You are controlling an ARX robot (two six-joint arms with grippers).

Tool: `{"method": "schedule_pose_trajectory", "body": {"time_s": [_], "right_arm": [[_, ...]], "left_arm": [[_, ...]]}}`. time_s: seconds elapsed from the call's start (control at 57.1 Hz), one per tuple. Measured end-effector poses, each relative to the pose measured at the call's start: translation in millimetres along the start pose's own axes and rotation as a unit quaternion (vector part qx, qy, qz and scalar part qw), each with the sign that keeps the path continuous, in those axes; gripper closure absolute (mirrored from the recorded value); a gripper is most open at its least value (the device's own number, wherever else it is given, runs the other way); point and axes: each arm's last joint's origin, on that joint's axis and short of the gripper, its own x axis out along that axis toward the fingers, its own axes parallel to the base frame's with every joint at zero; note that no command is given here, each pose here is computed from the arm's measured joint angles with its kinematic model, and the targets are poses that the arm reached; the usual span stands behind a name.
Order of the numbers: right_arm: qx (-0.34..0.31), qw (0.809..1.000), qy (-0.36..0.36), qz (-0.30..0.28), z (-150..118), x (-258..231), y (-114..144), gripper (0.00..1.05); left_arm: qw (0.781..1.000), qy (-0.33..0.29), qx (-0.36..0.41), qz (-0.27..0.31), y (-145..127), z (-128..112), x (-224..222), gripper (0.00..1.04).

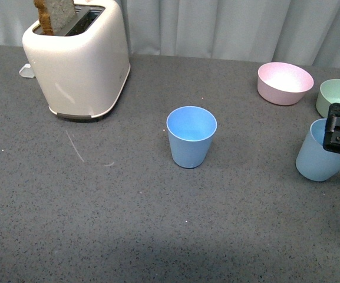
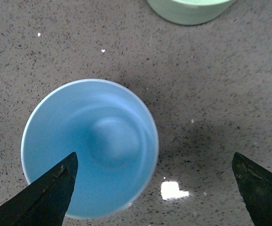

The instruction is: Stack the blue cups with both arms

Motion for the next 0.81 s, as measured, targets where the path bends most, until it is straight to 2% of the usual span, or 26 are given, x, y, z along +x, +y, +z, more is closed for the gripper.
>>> {"method": "schedule_pose_trajectory", "body": {"time_s": [0.228,0.385,0.403,0.596,0.666,0.806], "right_arm": [[0.022,1.000,0.020,-0.008,4,12,8,0.43],[0.031,0.999,0.024,-0.015,5,16,8,0.66],[0.032,0.999,0.025,-0.016,4,17,8,0.71],[0.034,0.999,0.032,-0.020,3,18,6,0.98],[0.039,0.999,0.034,-0.016,4,17,6,1.04],[0.049,0.998,0.047,0.015,8,10,9,1.04]], "left_arm": [[1.000,0.000,0.000,0.000,0,0,0,0.07],[1.000,0.000,0.000,0.000,0,0,0,0.07],[1.000,0.000,0.000,0.000,0,0,0,0.07],[1.000,0.000,0.000,0.000,0,0,0,0.07],[1.000,0.000,0.000,0.000,0,0,0,0.07],[1.000,0.000,0.000,0.000,0,0,0,0.07]]}}
